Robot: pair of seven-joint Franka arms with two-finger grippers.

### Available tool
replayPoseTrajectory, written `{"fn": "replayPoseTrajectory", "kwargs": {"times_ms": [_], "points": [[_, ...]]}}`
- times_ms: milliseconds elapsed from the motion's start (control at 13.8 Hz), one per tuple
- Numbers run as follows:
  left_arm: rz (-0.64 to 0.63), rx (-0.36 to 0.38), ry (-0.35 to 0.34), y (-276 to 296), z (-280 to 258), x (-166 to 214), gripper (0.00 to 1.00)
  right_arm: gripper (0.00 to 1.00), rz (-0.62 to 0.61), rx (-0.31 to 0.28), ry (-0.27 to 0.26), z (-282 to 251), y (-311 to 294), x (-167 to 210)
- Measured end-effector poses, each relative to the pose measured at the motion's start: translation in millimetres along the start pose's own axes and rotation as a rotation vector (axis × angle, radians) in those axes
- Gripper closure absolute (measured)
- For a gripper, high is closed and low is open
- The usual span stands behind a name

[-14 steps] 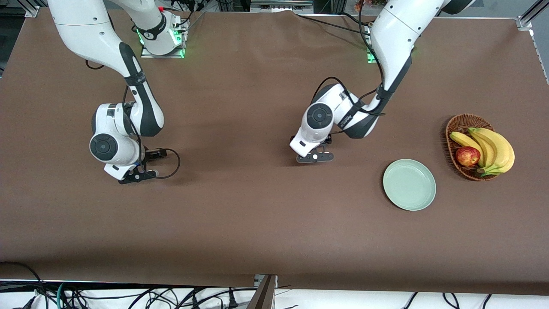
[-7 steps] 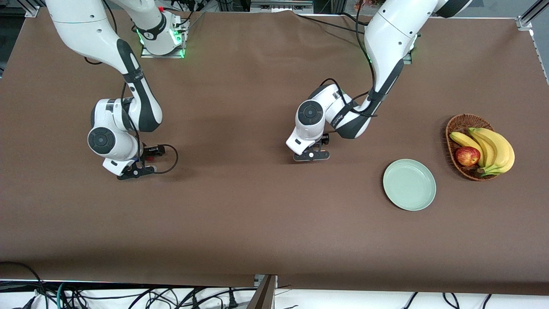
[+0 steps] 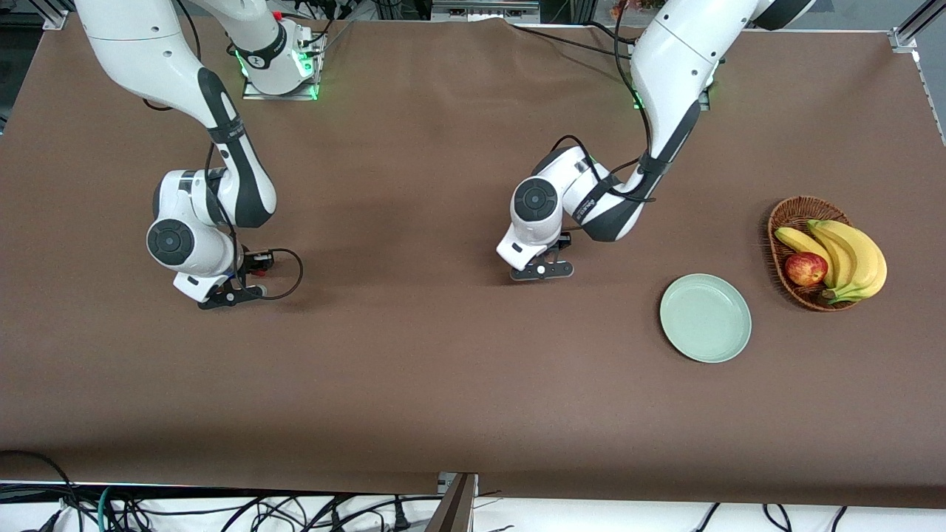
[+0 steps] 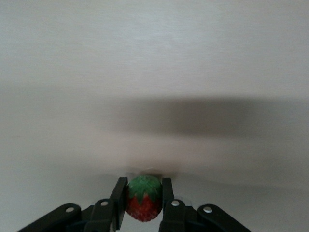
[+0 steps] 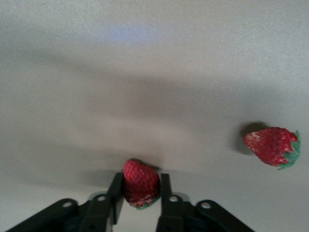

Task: Collect all strawberries into plate
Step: 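Grasp the strawberry with the left gripper while the right gripper grasps another, then drop the strawberry on the plate while the right gripper sets another down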

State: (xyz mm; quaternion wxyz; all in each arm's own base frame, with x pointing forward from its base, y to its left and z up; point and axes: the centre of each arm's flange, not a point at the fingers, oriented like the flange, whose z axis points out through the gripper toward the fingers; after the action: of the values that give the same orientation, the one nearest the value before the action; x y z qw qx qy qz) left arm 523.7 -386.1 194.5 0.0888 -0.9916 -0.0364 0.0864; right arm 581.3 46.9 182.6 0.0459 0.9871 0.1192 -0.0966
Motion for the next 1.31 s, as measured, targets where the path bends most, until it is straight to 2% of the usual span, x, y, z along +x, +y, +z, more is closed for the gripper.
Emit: {"fn": "replayPoseTrajectory", "kwargs": {"times_ms": [145, 291, 581, 726, 944, 1307], "points": [[0.029, 0.073, -0.05, -22.7, -39.0, 16.3, 0.67, 0.67, 0.001, 0.002, 0.004, -1.6, -0.5, 0.5], [0.071, 0.098, -0.08, -52.2, -71.8, 35.8, 0.67, 0.67, -0.006, 0.017, 0.03, -13.3, -10.0, 4.2], [0.242, 0.067, -0.132, -140.5, -68.5, 88.5, 0.67, 0.67, 0.076, 0.152, 0.093, -45.7, -92.7, 19.6], [0.307, 0.052, -0.151, -199.4, -56.5, 116.7, 0.67, 0.67, 0.179, 0.18, 0.12, -68.5, -158.4, 28.1], [0.391, 0.119, -0.101, -256.6, -29.1, 150.2, 0.67, 0.67, 0.361, 0.22, 0.164, -104.4, -273.0, 35.3], [0.538, 0.079, -0.021, -284.7, 4.1, 177.6, 0.67, 0.67, 0.598, 0.32, 0.217, -111.4, -434.7, 46.4]]}}
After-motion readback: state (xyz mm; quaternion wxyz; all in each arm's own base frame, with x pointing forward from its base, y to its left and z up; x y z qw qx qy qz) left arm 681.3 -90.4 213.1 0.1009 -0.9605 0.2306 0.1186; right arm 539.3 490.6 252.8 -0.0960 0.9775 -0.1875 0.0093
